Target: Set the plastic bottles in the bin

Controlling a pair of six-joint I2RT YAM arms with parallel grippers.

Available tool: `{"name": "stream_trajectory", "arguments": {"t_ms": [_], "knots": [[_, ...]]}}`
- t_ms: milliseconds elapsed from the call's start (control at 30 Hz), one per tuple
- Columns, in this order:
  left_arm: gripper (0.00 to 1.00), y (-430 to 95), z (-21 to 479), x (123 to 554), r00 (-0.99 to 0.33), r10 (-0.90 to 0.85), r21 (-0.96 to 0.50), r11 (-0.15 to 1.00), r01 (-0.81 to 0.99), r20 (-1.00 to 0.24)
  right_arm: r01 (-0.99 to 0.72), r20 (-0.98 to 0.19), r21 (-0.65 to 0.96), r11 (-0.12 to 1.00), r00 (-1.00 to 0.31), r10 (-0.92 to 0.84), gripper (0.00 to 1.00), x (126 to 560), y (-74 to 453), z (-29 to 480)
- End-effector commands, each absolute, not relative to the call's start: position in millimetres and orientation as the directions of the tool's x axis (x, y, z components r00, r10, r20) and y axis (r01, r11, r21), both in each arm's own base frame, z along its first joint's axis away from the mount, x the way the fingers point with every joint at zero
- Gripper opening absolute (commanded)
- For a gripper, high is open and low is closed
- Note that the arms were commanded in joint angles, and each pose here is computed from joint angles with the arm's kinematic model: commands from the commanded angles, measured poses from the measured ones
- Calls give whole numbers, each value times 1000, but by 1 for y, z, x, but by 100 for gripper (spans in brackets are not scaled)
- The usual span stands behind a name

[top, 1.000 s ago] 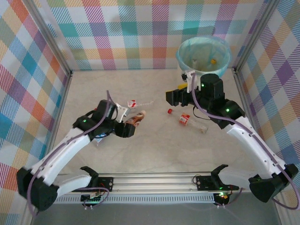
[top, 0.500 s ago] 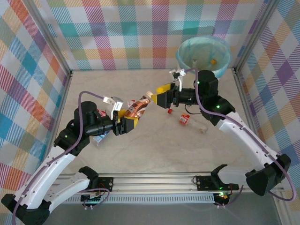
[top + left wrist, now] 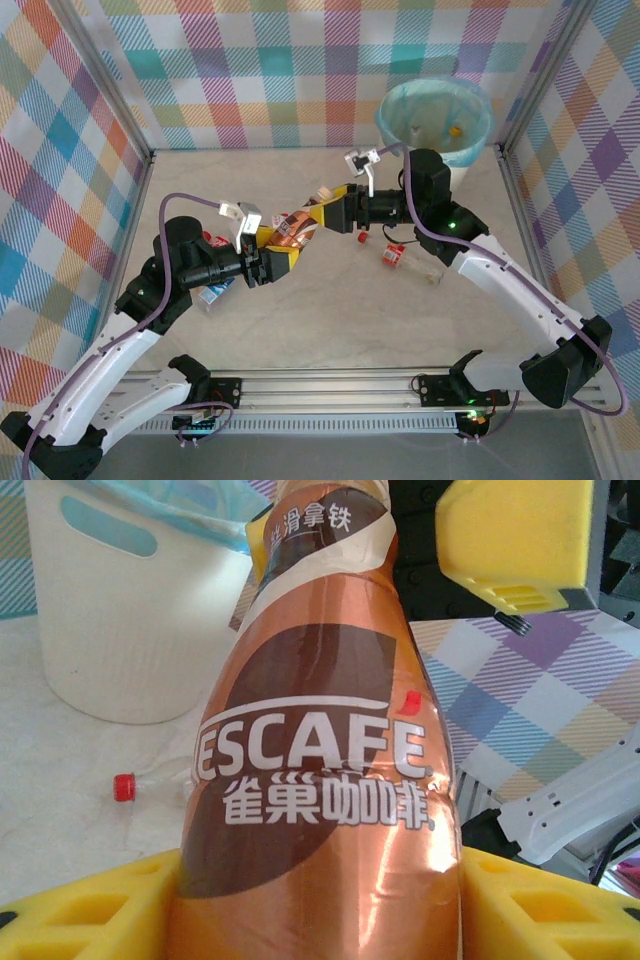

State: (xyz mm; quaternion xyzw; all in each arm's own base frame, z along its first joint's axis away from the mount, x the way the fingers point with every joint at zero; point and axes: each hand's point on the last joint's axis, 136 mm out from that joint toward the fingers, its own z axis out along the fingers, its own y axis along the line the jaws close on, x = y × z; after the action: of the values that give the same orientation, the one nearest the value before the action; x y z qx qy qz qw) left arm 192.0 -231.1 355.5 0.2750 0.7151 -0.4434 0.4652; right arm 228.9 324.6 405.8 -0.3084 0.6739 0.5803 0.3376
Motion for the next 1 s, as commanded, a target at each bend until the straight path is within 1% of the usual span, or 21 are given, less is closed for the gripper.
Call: {"name": "stream_trajectory", "arguments": {"t_ms": [0, 67, 233, 333, 433, 533, 600, 733, 833, 967], "knots": [[61, -232, 369, 185, -369, -42, -352, 422, 836, -928, -842, -845, 532, 92, -534, 4, 57, 224, 326, 430], [61, -232, 367, 186, -370, -40, -351, 427, 834, -928, -841, -845, 533, 93, -535, 3, 52, 225, 326, 429], [61, -233, 365, 187, -368, -45, -351, 427, 834, -929, -844, -847, 529, 89, -531, -1, 43, 224, 326, 431], [63, -232, 366, 187, -364, -48, -348, 429, 833, -930, -850, -853, 521, 84, -522, 3, 37, 223, 326, 435], [70, -229, 369, 189, -355, -60, -343, 447, 826, -933, -857, -860, 509, 80, -510, 8, 35, 222, 325, 443], [81, -224, 373, 190, -344, -78, -338, 475, 812, -936, -861, -867, 497, 105, -498, 19, 33, 225, 323, 449], [84, -218, 377, 191, -331, -93, -331, 501, 800, -939, -863, -874, 484, 146, -485, 30, 32, 228, 320, 454], [87, -205, 390, 191, -290, -128, -311, 549, 776, -948, -870, -907, 416, 265, -418, 52, 29, 238, 308, 466], [88, -195, 404, 187, -251, -159, -296, 572, 765, -955, -853, -935, 337, 398, -353, 36, 27, 251, 293, 477], [89, -187, 416, 186, -216, -178, -280, 597, 752, -960, -783, -971, 189, 592, -238, -5, 24, 275, 265, 493]]}}
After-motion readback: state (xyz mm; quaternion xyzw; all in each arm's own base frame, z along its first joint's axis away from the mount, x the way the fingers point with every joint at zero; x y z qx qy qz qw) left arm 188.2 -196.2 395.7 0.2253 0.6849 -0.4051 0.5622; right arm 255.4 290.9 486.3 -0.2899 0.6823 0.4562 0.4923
